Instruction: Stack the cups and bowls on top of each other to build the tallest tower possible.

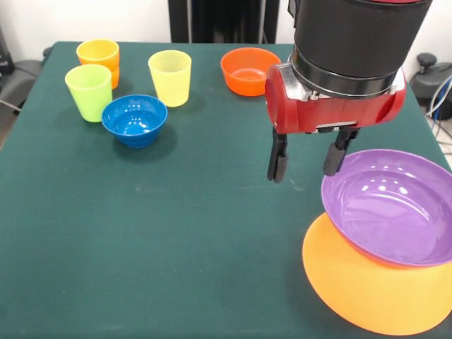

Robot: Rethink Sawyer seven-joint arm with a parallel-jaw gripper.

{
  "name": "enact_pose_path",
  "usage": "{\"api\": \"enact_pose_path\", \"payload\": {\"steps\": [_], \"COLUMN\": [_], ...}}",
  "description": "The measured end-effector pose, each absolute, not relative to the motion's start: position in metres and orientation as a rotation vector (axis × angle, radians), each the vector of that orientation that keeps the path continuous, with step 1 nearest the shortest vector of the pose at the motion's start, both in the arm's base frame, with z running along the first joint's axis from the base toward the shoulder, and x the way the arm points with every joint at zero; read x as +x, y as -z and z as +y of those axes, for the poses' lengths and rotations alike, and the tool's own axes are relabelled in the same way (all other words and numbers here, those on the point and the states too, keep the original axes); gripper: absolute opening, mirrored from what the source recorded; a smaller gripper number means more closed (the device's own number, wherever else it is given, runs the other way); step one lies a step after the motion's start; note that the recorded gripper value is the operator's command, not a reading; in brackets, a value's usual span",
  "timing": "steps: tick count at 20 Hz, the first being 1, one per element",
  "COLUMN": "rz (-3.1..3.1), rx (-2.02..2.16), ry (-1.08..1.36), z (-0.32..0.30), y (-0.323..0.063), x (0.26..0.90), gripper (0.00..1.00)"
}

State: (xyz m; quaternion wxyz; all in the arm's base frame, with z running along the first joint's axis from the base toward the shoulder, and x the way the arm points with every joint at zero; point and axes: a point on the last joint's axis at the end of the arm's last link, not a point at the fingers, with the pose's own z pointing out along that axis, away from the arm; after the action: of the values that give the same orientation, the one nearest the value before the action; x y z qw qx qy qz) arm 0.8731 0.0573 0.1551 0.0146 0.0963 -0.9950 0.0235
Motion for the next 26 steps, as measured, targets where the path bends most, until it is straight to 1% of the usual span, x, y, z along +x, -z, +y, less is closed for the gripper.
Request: {"api": "enact_pose_path", "payload": {"steps": [6, 12, 16, 20, 26], "rz": [-3.169, -3.3, -3.353, -3.374, -3.368], "rx": [0.271, 0.207, 0.162, 0.127, 0.094], "ry": [-0.015, -0.008, -0.027, -0.056, -0.07], "z": [0.051, 0.027, 0.01, -0.002, -0.004], "y": [-0.165, -0.173, -0.167, -0.155, -0.141], "x": [0.875, 0.867, 0.847, 0.813, 0.746], "gripper": [1.0, 1.0, 1.0, 1.0, 1.0]}}
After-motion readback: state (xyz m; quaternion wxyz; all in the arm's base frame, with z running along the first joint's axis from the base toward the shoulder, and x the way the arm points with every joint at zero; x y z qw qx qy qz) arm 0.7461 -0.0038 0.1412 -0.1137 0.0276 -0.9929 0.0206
